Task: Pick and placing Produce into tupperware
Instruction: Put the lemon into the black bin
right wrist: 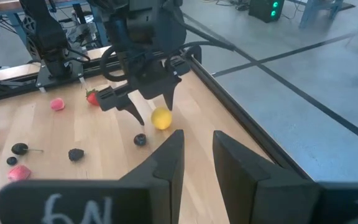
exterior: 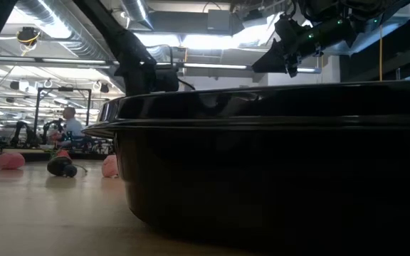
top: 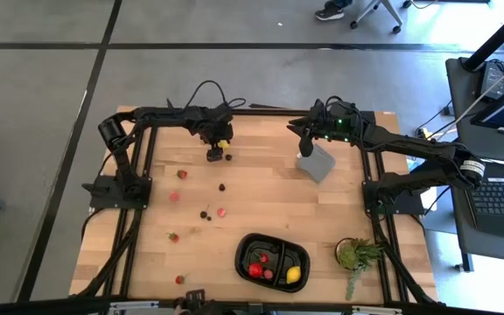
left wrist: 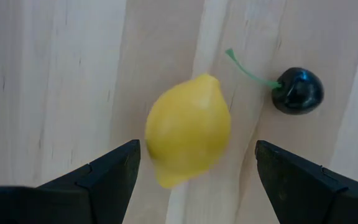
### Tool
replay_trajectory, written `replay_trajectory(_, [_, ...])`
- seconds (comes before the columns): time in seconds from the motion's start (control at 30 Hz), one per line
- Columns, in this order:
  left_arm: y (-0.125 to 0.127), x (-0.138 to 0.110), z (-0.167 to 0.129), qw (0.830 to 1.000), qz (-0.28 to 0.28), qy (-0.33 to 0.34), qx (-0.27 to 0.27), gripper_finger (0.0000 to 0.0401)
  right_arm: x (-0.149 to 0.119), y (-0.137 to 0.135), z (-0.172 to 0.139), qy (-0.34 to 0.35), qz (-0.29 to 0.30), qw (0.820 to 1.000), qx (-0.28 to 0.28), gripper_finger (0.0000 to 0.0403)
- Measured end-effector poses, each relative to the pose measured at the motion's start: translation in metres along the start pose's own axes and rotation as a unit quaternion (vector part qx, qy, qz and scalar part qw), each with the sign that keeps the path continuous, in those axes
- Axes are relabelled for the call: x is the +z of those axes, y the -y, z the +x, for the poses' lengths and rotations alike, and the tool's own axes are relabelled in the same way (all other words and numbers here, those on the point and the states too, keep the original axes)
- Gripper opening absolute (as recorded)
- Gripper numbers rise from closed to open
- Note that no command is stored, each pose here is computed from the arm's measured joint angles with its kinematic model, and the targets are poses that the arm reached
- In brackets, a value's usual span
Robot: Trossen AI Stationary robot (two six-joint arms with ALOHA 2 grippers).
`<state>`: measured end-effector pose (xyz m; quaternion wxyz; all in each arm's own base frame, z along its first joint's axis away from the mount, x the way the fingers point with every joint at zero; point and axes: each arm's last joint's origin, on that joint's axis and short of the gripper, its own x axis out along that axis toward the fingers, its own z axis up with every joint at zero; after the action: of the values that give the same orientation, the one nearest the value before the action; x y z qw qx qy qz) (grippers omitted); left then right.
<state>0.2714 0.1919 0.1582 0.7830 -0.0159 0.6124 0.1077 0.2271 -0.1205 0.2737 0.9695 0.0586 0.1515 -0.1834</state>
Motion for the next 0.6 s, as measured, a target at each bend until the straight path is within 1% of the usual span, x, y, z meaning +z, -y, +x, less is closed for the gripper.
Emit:
replay_trajectory(0.23, [-0.004, 0.003, 0.001, 0.999, 0.019, 0.023, 0.013, 0.0308, 0.000, 0.000, 0.000, 0.000, 0.000, 1.000, 0.000, 0.0087])
replay_trajectory(0.43, [-0.006, -0.002, 0.010, 1.000, 0.014, -0.004, 0.002, 0.0308, 0.000, 0.000, 0.000, 0.000, 0.000, 1.000, 0.000, 0.0087])
replay_trajectory(0.6, [-0.006, -0.001, 0.023, 1.000, 0.015, -0.012, -0.006, 0.0308, 0.000, 0.000, 0.000, 0.000, 0.000, 1.000, 0.000, 0.0087])
